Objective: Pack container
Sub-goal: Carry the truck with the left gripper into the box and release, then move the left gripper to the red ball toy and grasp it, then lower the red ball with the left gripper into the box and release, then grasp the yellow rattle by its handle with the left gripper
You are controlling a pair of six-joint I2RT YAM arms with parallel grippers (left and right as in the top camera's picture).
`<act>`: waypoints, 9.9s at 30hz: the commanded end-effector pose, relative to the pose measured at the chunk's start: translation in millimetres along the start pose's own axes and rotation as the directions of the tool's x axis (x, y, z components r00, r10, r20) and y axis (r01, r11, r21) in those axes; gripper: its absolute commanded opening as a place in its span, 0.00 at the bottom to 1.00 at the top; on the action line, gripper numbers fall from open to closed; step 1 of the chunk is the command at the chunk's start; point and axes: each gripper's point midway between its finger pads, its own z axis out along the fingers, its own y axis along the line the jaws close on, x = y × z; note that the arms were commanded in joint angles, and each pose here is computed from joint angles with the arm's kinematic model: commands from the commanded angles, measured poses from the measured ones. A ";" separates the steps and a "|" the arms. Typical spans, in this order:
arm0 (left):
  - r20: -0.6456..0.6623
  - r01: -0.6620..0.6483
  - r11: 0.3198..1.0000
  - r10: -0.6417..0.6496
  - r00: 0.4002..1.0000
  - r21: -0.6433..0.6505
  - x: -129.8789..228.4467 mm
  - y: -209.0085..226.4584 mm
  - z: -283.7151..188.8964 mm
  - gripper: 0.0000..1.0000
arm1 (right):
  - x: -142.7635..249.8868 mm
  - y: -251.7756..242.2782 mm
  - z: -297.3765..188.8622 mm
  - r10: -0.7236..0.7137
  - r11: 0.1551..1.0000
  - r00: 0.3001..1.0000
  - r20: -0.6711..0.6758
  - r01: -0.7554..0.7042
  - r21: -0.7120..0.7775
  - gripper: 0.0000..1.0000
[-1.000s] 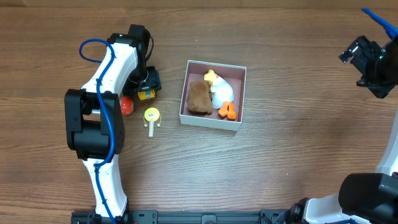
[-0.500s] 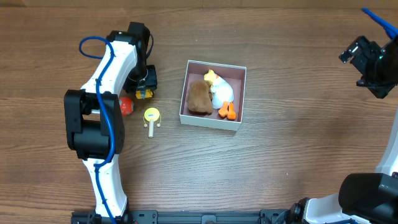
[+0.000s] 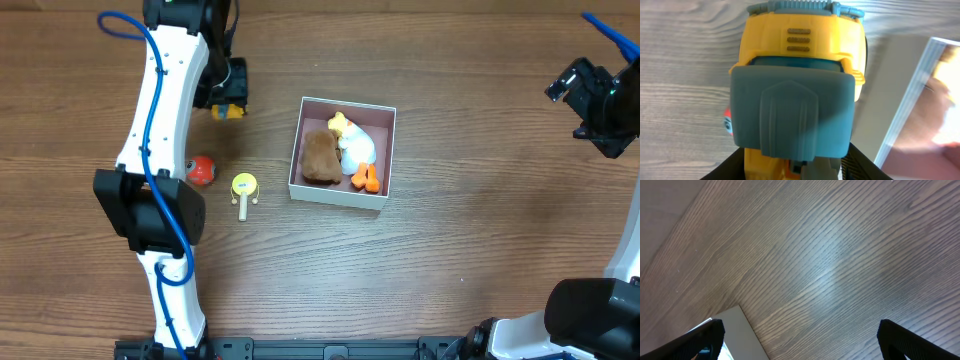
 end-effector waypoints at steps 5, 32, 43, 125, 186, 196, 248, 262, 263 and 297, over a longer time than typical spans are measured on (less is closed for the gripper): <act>0.091 -0.645 0.762 0.640 0.763 0.053 39.5 -121.2 -32.6 0.06 | -0.1 1.3 1.8 0.005 1.000 1.000 -0.004 -0.005 -0.008 1.00; 0.008 -0.994 -0.002 1.000 -0.001 0.109 107.3 -187.1 73.8 0.10 | -0.1 1.3 1.8 0.005 1.000 1.000 -0.004 -0.005 -0.008 1.00; -0.016 -0.991 0.057 0.998 0.056 0.120 111.9 -183.6 85.2 0.52 | -0.1 1.3 1.8 0.005 1.000 1.000 -0.004 -0.005 -0.008 1.00; -0.171 0.063 0.998 -0.066 0.983 -0.019 59.0 75.6 101.9 0.04 | -0.1 1.3 1.8 0.005 1.000 1.000 -0.004 -0.005 -0.008 1.00; -0.138 -0.418 0.900 0.433 0.891 0.125 122.0 -131.8 40.8 0.04 | -0.1 1.3 1.8 0.005 1.000 1.000 -0.004 -0.005 -0.008 1.00; -0.129 -0.399 0.915 0.403 0.906 0.059 119.6 -126.8 69.6 0.04 | -0.1 1.3 1.8 0.005 1.000 1.000 -0.004 -0.005 -0.008 1.00; -0.150 0.006 0.961 -0.050 0.987 -0.275 110.6 -16.0 98.2 0.33 | -0.1 1.3 1.8 0.005 1.000 1.000 -0.004 -0.005 -0.008 1.00; -0.165 -0.113 0.964 0.074 0.984 -0.240 135.0 -69.1 96.7 0.28 | -0.1 1.2 1.8 0.005 1.000 1.000 -0.003 -0.005 -0.008 1.00; -0.167 -0.112 0.960 0.071 0.983 -0.255 134.8 -66.2 91.9 0.29 | -0.1 1.3 1.8 0.005 1.000 1.000 -0.004 -0.005 -0.008 1.00; -0.289 -0.029 0.995 0.000 0.957 -0.095 164.8 -2.1 162.2 0.59 | -0.1 1.3 1.8 0.005 1.000 1.000 -0.004 -0.005 -0.008 1.00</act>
